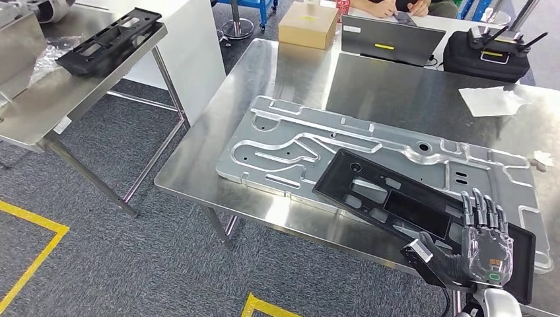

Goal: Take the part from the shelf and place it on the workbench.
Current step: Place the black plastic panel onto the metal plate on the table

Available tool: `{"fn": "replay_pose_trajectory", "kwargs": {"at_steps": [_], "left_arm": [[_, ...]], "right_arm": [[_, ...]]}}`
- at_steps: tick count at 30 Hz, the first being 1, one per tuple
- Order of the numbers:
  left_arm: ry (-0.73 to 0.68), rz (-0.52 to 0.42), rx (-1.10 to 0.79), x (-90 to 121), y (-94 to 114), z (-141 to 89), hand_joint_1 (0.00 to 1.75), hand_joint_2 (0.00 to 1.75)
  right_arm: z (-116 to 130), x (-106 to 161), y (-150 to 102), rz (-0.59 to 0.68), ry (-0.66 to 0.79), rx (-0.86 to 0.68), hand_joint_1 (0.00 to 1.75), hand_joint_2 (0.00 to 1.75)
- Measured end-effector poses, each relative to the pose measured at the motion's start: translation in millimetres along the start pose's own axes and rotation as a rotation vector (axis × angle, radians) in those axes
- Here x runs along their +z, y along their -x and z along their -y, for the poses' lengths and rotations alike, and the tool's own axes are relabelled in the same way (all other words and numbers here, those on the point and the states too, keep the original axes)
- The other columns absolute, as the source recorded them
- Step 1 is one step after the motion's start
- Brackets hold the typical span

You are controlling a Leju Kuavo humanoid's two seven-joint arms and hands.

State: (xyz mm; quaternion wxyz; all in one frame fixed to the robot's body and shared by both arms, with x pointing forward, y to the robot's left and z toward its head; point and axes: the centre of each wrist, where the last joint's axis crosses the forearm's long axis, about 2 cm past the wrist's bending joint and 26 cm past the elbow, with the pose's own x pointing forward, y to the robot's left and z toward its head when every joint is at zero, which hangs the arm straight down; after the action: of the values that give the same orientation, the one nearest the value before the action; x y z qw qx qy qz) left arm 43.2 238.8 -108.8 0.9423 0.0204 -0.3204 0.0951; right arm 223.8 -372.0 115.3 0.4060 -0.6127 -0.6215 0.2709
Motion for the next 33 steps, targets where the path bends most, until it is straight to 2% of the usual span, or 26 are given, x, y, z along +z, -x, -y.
{"fn": "replay_pose_trajectory", "kwargs": {"at_steps": [20,33], "left_arm": [[0.057,-0.008,0.011,0,-2,9,0.0,0.0],[0.081,0.005,-0.005,-3,-7,11,0.0,0.0]], "right_arm": [[27,6,21,-0.031,0.055,0.047,0.0,0.0],[43,21,32,-0.041,0.074,0.069,0.0,0.0]]}}
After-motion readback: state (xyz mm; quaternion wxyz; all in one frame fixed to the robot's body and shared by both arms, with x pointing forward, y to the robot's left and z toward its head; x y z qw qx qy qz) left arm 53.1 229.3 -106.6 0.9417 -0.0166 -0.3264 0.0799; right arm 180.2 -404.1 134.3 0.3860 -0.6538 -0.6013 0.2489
